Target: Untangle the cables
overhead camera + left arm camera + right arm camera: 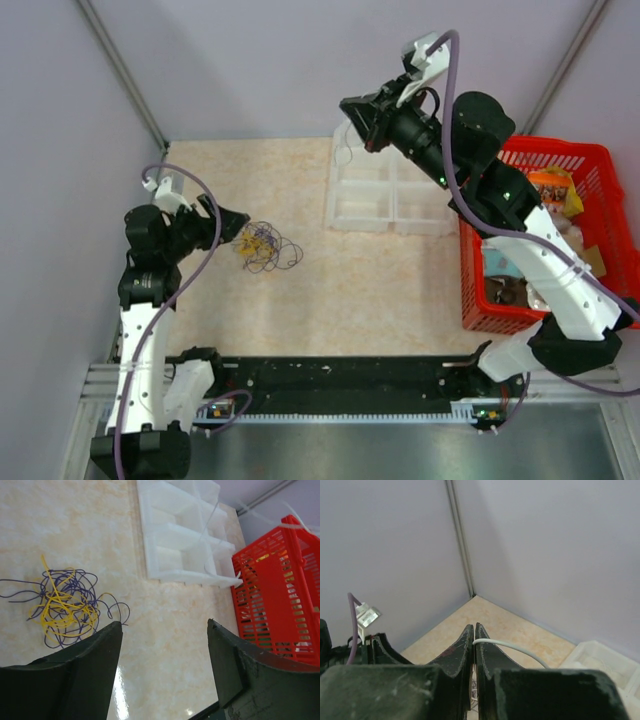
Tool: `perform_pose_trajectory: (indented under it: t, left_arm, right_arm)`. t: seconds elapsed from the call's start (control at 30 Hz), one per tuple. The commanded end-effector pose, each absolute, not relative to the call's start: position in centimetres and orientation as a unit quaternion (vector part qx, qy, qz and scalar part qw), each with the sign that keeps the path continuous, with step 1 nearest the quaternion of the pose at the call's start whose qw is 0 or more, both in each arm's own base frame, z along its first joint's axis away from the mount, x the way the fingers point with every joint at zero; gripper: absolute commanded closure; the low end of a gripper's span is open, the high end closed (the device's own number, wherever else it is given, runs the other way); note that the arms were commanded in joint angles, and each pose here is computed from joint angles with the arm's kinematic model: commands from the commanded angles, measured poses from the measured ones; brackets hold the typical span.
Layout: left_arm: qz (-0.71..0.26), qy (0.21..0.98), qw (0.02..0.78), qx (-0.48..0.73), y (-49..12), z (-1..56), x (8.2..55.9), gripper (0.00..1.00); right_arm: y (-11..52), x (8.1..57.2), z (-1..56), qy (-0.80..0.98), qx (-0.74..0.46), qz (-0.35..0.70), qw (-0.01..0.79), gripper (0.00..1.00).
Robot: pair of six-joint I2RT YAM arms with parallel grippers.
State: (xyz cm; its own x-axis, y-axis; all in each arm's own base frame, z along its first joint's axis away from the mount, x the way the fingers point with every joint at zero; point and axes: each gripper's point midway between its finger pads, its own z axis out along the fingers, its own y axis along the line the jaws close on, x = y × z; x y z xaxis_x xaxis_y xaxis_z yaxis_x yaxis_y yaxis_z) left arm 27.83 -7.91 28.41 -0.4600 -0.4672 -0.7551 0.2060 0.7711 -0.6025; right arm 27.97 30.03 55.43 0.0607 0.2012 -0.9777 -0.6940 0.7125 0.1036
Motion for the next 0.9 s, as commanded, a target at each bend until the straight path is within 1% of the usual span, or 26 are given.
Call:
perform_pose_trajectory:
  t: [0.0, 0.2, 0.3, 0.43, 0.5, 0.57, 0.6, 0.7, 0.73, 0.77, 0.8, 0.83, 0.87]
  left_arm:
    - [-0.376, 0.774, 0.508, -0.046, -9.6, 29.5, 26.9, 0.25]
    - [-0.408, 0.773, 0.484, -0.034, -11.0, 30.0, 27.9, 0.23]
    - [-0.424, 0.767, 0.481, -0.019, -12.1, 31.2, 28.2, 0.22]
    - [-0.42, 0.761, 0.494, -0.014, -12.3, 32.1, 28.6, 0.21]
    - [-0.422, 0.748, 0.513, 0.003, -12.4, 32.4, 29.0, 0.2]
    - [-0.409, 0.747, 0.524, 0.019, -12.2, 32.1, 30.1, 0.18]
    - [-0.391, 0.753, 0.529, 0.031, -11.8, 32.2, 30.9, 0.13]
    - [-0.331, 0.793, 0.512, 0.029, -10.3, 31.2, 32.1, 0.12]
    - [-0.324, 0.806, 0.494, 0.022, -10.1, 30.5, 32.4, 0.12]
    - [-0.294, 0.833, 0.469, 0.003, -9.7, 29.3, 33.3, 0.15]
    - [-0.282, 0.86, 0.426, 0.006, -10.7, 27.4, 33.0, 0.16]
    - [-0.294, 0.866, 0.404, 0.019, -11.6, 27.7, 32.9, 0.18]
    - [-0.308, 0.865, 0.396, 0.018, -12.1, 28.5, 33.1, 0.19]
  right_arm:
    - [30.7, 28.8, 57.4, 0.585, -0.194, 0.338, 0.711, 1.0]
    - [30.3, 31.7, 57.7, 0.588, -0.172, 0.333, 0.717, 1.0]
    - [30.2, 33.3, 57.8, 0.587, -0.172, 0.303, 0.731, 1.0]
    - [29.5, 34.7, 58.0, 0.59, -0.168, 0.258, 0.747, 1.0]
    - [29.5, 35.3, 58.1, 0.585, -0.165, 0.251, 0.753, 1.0]
    - [30.3, 35.6, 57.5, 0.577, -0.196, 0.237, 0.757, 1.0]
    - [30.4, 35.9, 57.2, 0.576, -0.201, 0.233, 0.757, 1.0]
    - [30.7, 36.6, 56.9, 0.555, -0.205, 0.217, 0.777, 1.0]
    - [30.8, 36.9, 56.6, 0.551, -0.208, 0.209, 0.78, 1.0]
    - [30.9, 37.4, 56.2, 0.552, -0.211, 0.199, 0.782, 1.0]
    - [31.1, 37.8, 55.9, 0.554, -0.214, 0.192, 0.781, 1.0]
    - [31.1, 38.3, 55.2, 0.563, -0.208, 0.186, 0.778, 1.0]
    - [31.2, 38.7, 54.4, 0.571, -0.204, 0.184, 0.773, 1.0]
